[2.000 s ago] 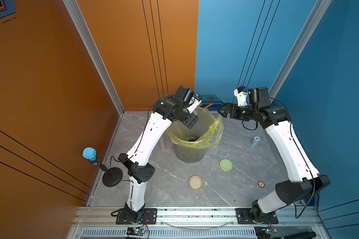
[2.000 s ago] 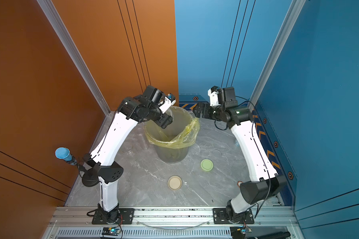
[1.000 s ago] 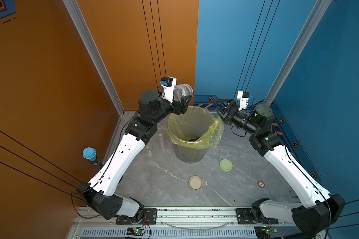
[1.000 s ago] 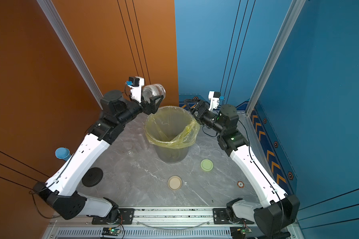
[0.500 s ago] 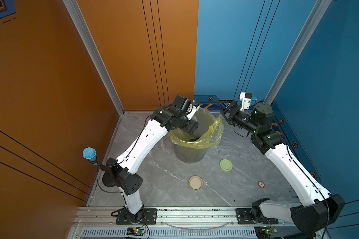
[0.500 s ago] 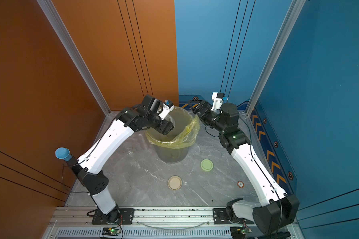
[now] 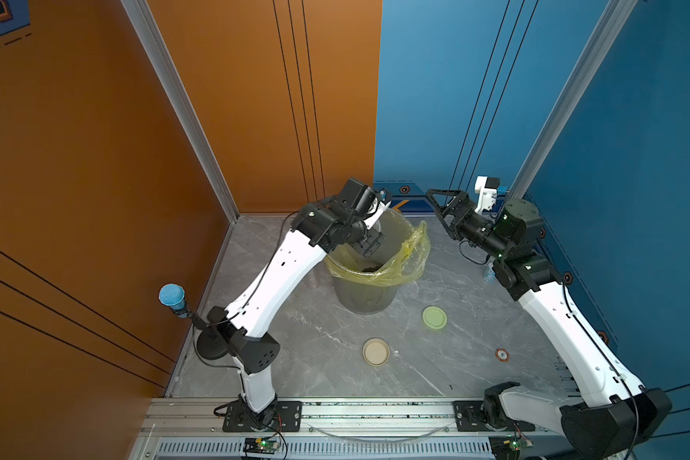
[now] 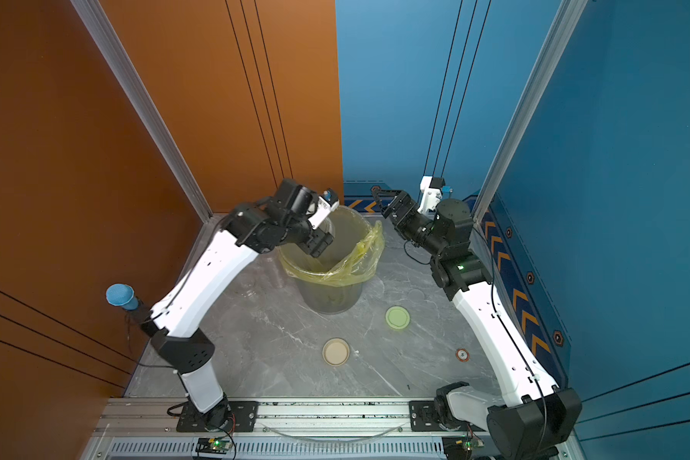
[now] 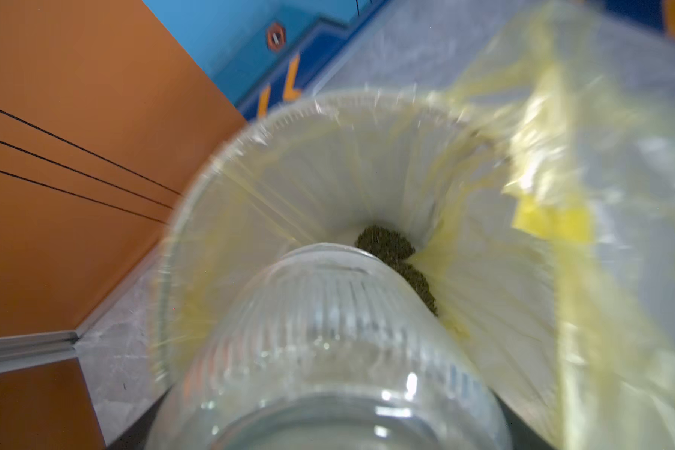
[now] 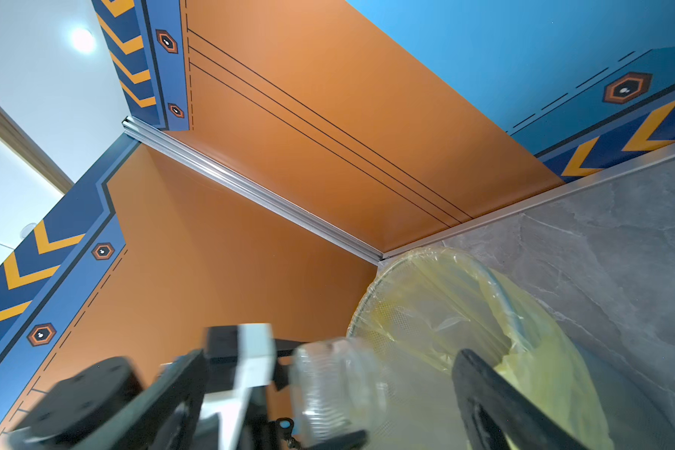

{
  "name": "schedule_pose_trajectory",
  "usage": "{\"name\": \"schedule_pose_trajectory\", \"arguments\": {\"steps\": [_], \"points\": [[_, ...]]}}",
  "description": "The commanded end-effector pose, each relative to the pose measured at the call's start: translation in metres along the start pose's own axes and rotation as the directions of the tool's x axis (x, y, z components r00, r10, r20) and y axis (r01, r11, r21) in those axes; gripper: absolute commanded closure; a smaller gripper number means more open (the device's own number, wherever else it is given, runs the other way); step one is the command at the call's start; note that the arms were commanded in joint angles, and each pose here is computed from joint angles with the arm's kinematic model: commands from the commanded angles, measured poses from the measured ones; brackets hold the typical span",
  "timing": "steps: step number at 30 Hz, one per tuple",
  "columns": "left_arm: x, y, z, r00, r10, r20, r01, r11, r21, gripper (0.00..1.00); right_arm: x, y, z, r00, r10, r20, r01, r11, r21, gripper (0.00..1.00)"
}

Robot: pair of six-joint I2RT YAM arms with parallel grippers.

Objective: Empty moldy tea leaves from jars
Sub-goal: Pour the moldy tea leaves from the jar into the trash bin, then place the jar at the center of the board.

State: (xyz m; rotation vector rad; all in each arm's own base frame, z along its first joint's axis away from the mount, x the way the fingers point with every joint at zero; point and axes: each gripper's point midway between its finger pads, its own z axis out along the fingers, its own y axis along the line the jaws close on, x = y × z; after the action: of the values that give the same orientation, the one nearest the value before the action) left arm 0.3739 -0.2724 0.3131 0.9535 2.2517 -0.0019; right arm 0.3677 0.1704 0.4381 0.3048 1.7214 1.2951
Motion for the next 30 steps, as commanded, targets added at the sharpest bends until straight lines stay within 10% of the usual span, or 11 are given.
{"name": "schedule_pose_trajectory", "arguments": {"steps": [1,11,19,30], "points": [[-0.01,0.009,-0.019,0.999,-0.014,0.046,0.016,1.0,-0.024,0.62,-0.002,0.008,-0.008,1.0,-0.008,0.0,0.008,1.0,-0.023,0.0],[-0.059,0.033,-0.114,0.893,-0.036,0.449,0.08,0.993,-0.081,0.63,0.0,0.019,-0.011,1.0,0.01,-0.003,-0.01,0.998,-0.066,0.0],[-0.072,0.032,-0.161,0.535,-0.06,0.843,0.136,0.991,-0.016,0.62,0.029,0.045,0.006,0.998,0.009,-0.055,-0.017,0.99,-0.142,0.0],[-0.056,0.041,-0.197,0.172,-0.09,0.981,0.187,0.981,0.057,0.62,0.082,0.084,0.036,0.988,-0.001,-0.155,-0.037,0.969,-0.244,0.0]]}}
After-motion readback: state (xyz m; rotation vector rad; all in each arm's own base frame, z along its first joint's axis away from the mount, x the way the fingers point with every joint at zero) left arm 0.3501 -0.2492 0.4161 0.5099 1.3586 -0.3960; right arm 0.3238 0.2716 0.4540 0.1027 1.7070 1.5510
